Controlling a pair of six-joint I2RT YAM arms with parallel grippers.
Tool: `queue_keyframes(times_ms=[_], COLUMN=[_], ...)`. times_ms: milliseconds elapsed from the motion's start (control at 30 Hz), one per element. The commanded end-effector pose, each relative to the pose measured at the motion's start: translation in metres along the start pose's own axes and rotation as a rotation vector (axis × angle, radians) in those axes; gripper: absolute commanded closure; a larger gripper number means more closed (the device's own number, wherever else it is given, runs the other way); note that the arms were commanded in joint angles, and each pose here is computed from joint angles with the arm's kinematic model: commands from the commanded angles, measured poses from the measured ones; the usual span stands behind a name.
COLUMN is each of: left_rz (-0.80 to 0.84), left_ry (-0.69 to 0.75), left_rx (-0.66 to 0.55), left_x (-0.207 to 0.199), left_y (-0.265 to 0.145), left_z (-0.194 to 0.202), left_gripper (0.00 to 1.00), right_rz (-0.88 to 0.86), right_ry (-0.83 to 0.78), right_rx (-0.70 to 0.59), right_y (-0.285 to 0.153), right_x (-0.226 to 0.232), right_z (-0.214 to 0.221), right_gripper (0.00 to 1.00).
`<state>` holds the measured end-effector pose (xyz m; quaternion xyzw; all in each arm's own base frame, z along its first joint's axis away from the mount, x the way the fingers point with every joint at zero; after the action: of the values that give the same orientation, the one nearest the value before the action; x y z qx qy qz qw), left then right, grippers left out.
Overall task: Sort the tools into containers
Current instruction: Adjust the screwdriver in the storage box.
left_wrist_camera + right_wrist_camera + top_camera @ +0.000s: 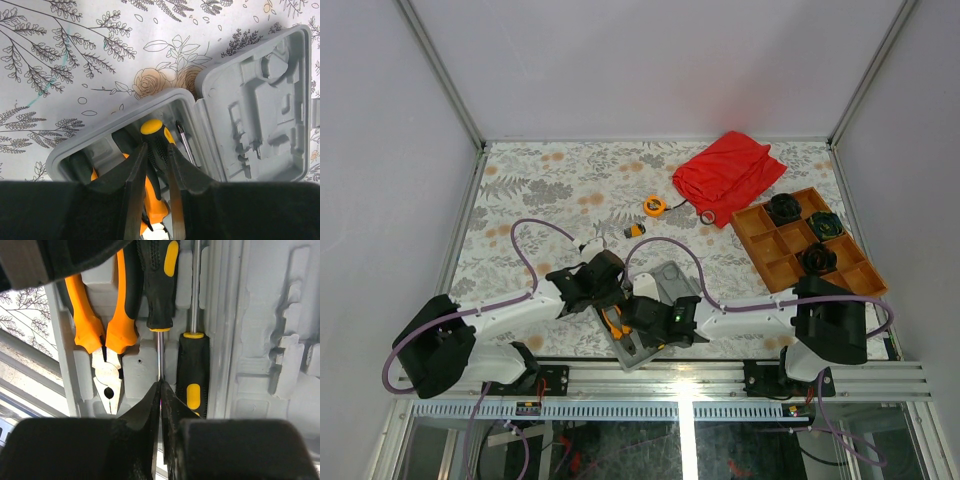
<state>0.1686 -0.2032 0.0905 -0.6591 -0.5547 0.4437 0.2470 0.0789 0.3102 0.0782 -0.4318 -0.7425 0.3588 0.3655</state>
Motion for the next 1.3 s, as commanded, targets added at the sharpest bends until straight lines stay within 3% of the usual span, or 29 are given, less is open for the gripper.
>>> queue_keyframes(times_ms=[0,1267], left_rz=[0.012,-0.006], left_ry=[0.007,0.009], left_rx=[-0.008,-0.006], left_x=[0.000,0.002], left_y=[-0.003,0.000], left_z=[-0.001,0.000], left_gripper=[0.79,0.79], right_rz=[0.068,0.059], right_ry=[-0.011,-0.010], right_rx=[0.083,0.185], right_y=[0.004,-0.004], right_x=[-0.009,-0.015], right_z=[0.012,0.027], right_gripper=[0.94,0.96])
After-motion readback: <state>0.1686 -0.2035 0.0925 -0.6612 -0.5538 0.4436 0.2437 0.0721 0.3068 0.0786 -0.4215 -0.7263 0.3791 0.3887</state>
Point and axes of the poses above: each gripper's point midway between its finger pads, its own y axis out along the fingers, its own x axis along the line the jaws close on, z = x × y, the point moved 6 cm from there along -y, back along the fingers, and after that the axes turned 9 degrees about y, right-handed, at the moved point
